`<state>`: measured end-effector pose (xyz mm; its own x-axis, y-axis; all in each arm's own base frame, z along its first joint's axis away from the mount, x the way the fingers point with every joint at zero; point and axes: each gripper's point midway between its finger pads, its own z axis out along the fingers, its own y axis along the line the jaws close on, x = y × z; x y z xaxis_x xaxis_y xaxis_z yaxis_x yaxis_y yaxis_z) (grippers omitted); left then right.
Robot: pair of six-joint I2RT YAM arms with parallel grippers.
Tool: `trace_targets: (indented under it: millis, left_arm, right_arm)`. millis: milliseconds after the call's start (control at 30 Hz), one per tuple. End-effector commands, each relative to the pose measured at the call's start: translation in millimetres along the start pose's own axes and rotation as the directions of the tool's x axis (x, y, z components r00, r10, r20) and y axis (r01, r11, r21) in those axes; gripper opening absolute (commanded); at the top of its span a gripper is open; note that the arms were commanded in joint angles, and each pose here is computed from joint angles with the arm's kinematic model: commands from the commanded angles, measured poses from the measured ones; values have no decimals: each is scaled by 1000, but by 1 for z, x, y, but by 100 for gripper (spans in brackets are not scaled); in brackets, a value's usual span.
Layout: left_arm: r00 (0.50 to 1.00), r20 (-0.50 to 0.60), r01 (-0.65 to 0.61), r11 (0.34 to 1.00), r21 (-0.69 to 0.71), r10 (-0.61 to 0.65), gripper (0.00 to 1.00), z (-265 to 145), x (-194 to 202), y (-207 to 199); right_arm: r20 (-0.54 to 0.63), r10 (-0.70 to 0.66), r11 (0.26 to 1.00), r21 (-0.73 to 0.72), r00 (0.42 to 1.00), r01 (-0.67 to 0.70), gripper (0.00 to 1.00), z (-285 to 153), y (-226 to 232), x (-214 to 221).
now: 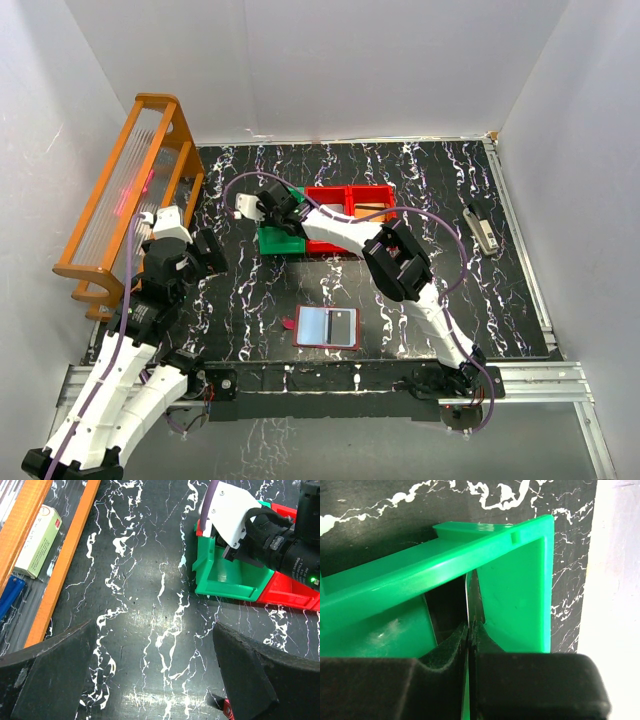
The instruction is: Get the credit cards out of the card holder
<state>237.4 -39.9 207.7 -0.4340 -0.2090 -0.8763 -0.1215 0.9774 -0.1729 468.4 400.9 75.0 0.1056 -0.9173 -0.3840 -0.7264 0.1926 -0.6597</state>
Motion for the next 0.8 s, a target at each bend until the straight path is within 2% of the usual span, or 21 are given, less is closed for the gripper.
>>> trace_targets:
  millis: [0, 133, 567, 767]
  left_arm:
    - [1000, 2, -1, 1000, 3, 1, 99, 1, 2, 1]
    - [1000, -2, -3, 1000, 7, 3, 98, 2, 2, 0]
    - [1000, -14, -10, 1000, 16, 10, 99, 4, 5, -2]
    - [1000, -20, -12, 1000, 20, 12, 98, 5, 6, -4]
  right_arm:
    - [16, -13, 1000, -3, 1000, 13, 0, 6, 3, 1]
    - [1, -15, 1000, -9, 1000, 15, 3, 10, 7, 7]
    - [13, 45, 999, 11, 999, -45, 34, 6, 2, 7]
    - [35, 115, 993, 26, 993, -116, 42, 0, -6, -1]
